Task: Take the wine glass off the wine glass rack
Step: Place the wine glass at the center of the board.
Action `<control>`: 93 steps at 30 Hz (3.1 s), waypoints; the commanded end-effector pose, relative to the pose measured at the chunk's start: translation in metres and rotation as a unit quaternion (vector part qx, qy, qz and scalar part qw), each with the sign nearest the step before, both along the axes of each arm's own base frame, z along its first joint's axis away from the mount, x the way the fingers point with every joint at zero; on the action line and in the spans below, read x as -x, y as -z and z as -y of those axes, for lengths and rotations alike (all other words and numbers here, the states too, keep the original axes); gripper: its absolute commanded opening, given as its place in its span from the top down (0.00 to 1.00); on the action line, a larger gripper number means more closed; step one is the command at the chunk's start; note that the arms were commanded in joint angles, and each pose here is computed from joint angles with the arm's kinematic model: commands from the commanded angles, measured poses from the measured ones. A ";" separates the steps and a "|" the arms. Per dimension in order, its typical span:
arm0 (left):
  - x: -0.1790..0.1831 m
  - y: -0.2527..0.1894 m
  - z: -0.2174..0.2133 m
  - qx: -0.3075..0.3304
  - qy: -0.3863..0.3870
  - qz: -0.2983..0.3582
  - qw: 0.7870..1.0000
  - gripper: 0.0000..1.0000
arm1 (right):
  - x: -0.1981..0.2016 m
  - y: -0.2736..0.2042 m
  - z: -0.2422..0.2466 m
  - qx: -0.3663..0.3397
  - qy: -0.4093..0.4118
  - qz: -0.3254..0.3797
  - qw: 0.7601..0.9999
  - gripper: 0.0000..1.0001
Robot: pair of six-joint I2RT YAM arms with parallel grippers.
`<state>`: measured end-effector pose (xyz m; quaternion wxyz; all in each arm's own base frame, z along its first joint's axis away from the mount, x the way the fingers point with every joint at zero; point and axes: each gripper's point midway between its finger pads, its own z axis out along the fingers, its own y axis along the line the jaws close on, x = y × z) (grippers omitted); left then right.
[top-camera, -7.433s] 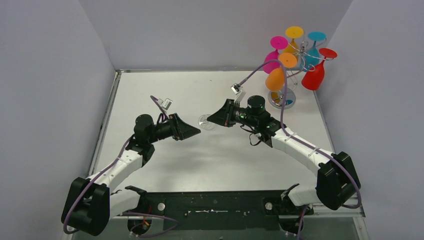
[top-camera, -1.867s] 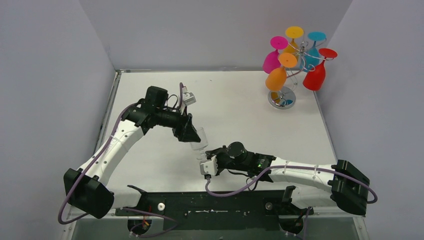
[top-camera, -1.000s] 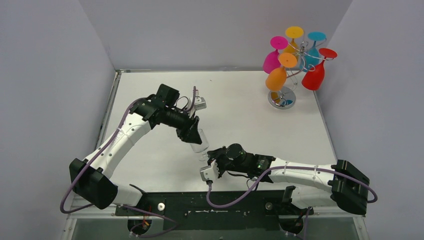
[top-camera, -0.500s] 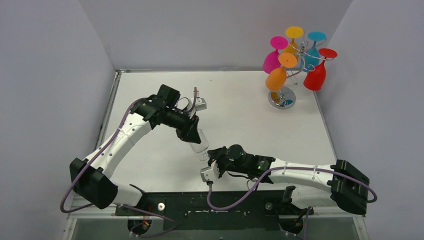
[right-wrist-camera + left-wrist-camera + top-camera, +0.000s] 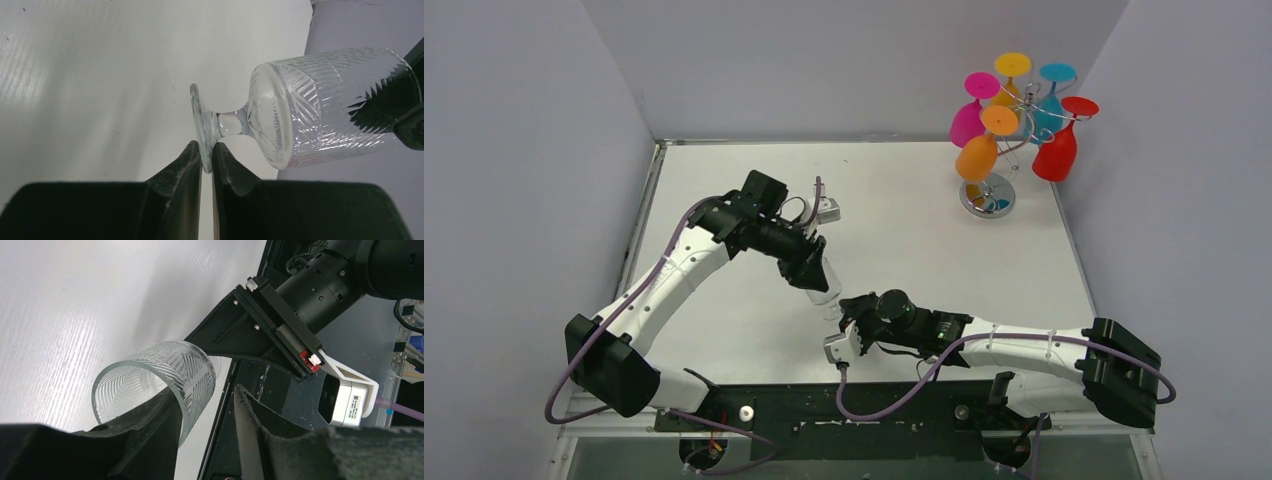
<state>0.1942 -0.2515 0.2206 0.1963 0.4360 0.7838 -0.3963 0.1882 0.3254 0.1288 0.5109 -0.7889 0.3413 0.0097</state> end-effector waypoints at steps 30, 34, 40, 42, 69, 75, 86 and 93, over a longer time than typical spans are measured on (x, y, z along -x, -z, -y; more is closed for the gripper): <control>0.029 -0.005 0.008 0.044 0.058 -0.051 0.996 0.92 | -0.022 -0.063 -0.001 -0.112 0.047 0.081 0.989 1.00; 0.027 -0.004 0.008 0.041 0.055 -0.047 0.997 1.00 | -0.024 -0.063 -0.001 -0.111 0.051 0.084 0.989 1.00; 0.022 -0.005 0.008 0.038 0.049 -0.033 0.998 1.00 | -0.027 -0.063 -0.002 -0.111 0.058 0.085 0.988 1.00; 0.019 -0.006 0.008 0.035 0.041 -0.024 0.998 1.00 | -0.027 -0.061 -0.002 -0.108 0.059 0.082 0.989 0.95; -0.039 -0.005 -0.015 -0.031 -0.109 0.099 0.989 1.00 | -0.029 -0.069 0.018 -0.162 0.107 0.070 0.978 0.55; -0.081 0.002 -0.041 -0.075 -0.233 0.141 0.959 1.00 | -0.036 -0.087 0.032 -0.234 0.168 0.043 0.957 0.48; -0.162 0.052 -0.123 -0.147 -0.472 0.082 0.866 1.00 | -0.059 -0.107 0.059 -0.408 0.353 -0.112 0.835 0.21; -0.181 0.065 -0.118 -0.154 -0.482 0.067 0.860 1.00 | -0.084 -0.107 0.080 -0.491 0.503 -0.228 0.674 0.05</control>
